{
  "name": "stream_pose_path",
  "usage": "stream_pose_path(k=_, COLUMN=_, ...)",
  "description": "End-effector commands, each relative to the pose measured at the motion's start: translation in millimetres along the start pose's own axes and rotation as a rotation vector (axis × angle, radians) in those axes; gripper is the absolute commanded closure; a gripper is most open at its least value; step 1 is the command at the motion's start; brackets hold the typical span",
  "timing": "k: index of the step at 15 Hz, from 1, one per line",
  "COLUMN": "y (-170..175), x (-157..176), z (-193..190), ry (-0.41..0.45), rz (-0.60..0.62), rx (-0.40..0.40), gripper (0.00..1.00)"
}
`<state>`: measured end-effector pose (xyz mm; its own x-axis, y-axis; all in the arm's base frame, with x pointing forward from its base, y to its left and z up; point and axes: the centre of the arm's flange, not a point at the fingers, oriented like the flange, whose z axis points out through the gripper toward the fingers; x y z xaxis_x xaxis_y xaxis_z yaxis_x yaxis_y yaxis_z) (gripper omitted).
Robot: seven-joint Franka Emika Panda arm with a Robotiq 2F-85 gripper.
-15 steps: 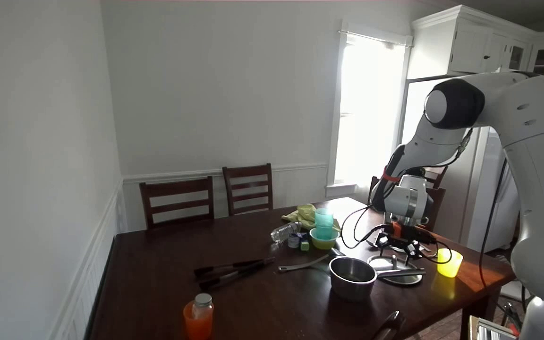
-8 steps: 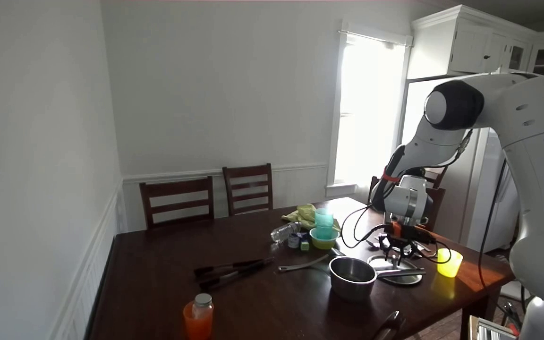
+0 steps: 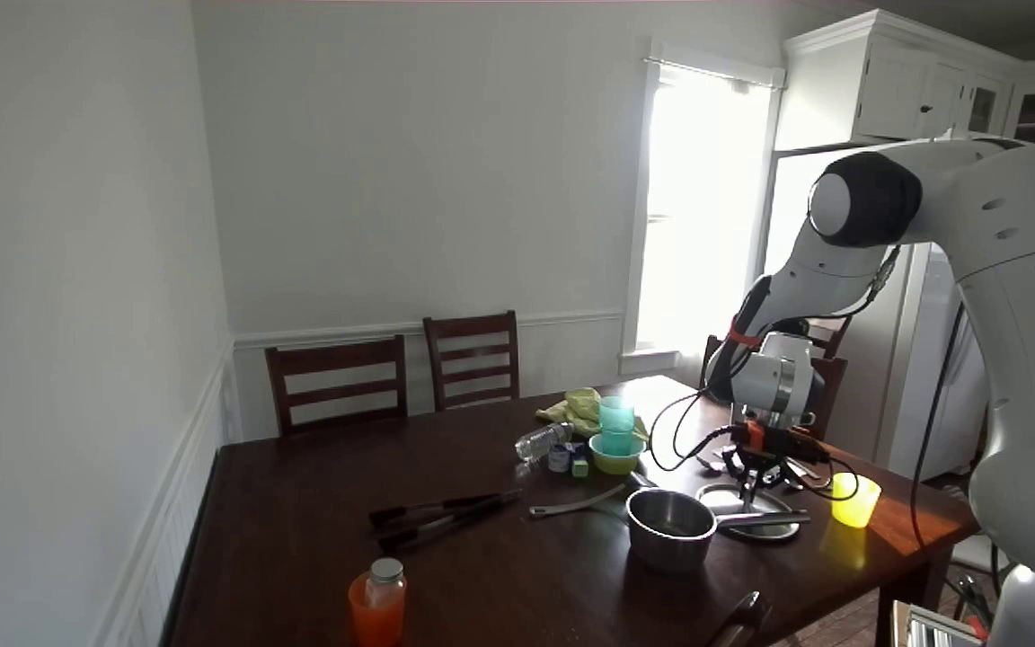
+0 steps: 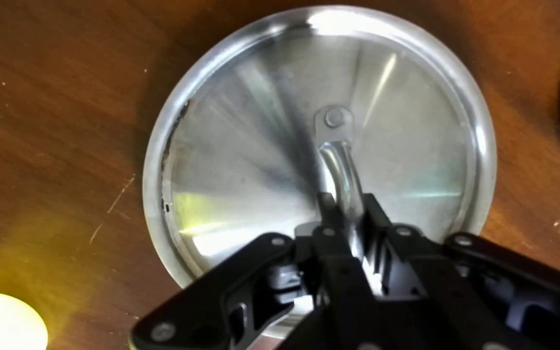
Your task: Put the silver lid on the silver pot
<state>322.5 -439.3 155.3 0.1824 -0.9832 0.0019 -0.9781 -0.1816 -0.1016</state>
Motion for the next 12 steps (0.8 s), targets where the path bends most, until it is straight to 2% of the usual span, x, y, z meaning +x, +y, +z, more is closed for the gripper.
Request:
stream_pose_path(k=1, y=-0.8, x=-3.3, z=-41.5, ry=0.021, rz=-0.037, rx=0.027, gripper=0.96)
stream_pose_path(k=6, y=-14.5, x=-17.8, z=-117.3, ry=0.089, rz=-0.139, rx=0.058, gripper=0.96)
stream_pose_path(k=12, y=-61.2, x=-62.8, z=-177.8, ry=0.075, rz=-0.287, rx=0.108, gripper=0.96)
